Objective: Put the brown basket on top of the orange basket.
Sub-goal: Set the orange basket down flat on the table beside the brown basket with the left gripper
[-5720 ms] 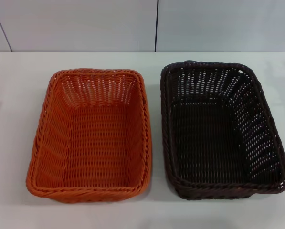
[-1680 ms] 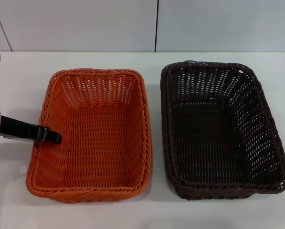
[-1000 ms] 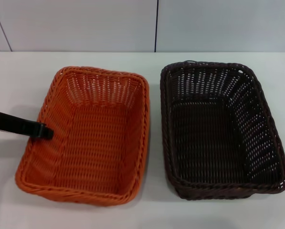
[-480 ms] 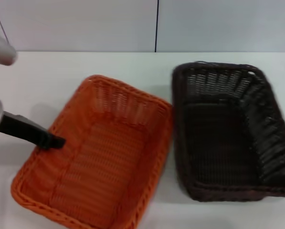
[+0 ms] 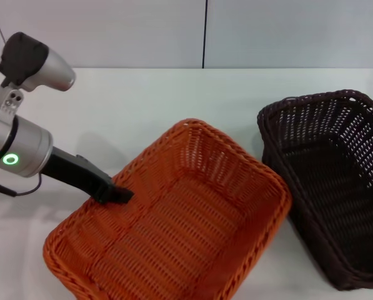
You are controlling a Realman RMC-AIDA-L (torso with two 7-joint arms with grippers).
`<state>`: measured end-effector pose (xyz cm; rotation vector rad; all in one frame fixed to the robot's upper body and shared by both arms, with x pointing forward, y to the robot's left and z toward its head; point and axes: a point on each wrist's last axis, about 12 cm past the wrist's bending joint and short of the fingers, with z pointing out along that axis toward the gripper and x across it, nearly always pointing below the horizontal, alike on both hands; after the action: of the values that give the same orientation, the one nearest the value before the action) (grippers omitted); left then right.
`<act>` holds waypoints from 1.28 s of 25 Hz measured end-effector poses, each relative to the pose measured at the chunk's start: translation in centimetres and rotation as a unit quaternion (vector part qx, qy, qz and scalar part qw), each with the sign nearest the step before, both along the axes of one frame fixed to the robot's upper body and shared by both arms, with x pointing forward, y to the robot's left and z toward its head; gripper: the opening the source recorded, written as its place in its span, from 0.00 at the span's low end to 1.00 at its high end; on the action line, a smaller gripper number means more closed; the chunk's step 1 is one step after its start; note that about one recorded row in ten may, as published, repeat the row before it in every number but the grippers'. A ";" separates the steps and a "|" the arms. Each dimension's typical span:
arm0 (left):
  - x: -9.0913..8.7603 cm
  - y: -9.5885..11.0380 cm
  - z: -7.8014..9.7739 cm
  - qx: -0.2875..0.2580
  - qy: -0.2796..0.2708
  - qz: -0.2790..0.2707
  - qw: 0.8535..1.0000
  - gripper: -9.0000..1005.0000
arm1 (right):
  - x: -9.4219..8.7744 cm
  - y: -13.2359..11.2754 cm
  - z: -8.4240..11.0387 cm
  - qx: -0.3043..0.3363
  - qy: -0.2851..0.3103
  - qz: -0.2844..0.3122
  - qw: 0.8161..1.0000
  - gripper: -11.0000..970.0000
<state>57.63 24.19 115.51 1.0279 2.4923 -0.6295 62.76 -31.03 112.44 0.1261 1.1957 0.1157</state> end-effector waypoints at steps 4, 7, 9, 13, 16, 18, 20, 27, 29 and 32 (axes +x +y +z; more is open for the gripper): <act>0.5 -0.7 0.2 -0.005 -0.004 -0.016 1.000 0.20 | 0.3 0.3 0.2 -0.001 0.000 0.005 1.000 0.50; 0.6 -1.1 0.5 -0.005 -0.011 -0.031 0.999 0.19 | 0.4 0.5 0.3 -0.002 -0.002 0.009 1.000 0.50; 0.6 -1.7 0.6 -0.003 -0.013 -0.046 0.999 0.19 | 0.4 0.6 0.3 -0.002 -0.002 0.012 1.000 0.50; 0.8 -2.3 0.9 -0.001 -0.018 -0.059 0.998 0.19 | 0.4 0.8 0.3 -0.003 -0.003 0.015 1.000 0.50; 1.4 -2.9 1.7 0.008 -0.033 -0.079 0.996 0.19 | 0.3 0.8 0.3 -0.001 -0.005 0.015 1.000 0.50; 1.6 -3.1 2.1 0.015 -0.041 -0.092 0.995 0.18 | 0.3 0.8 0.2 0.000 -0.004 0.015 1.000 0.50; 1.6 -3.1 2.1 0.015 -0.041 -0.092 0.995 0.18 | 0.2 0.9 0.2 0.000 -0.004 0.015 1.000 0.50; 1.9 -4.0 2.6 0.046 -0.055 -0.138 0.988 0.18 | 0.1 1.0 -0.1 0.002 0.001 0.017 1.000 0.50; 2.0 -4.1 2.7 0.047 -0.057 -0.139 0.988 0.18 | 0.0 1.0 -0.3 0.004 0.003 0.015 1.000 0.50; 2.5 -4.4 3.5 0.047 -0.079 -0.137 0.986 0.18 | -0.1 0.9 -0.4 0.005 0.004 0.013 1.000 0.50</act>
<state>60.11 19.81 118.98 1.4143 2.2810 -0.4886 62.66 -30.15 112.05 0.1194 1.2058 0.1448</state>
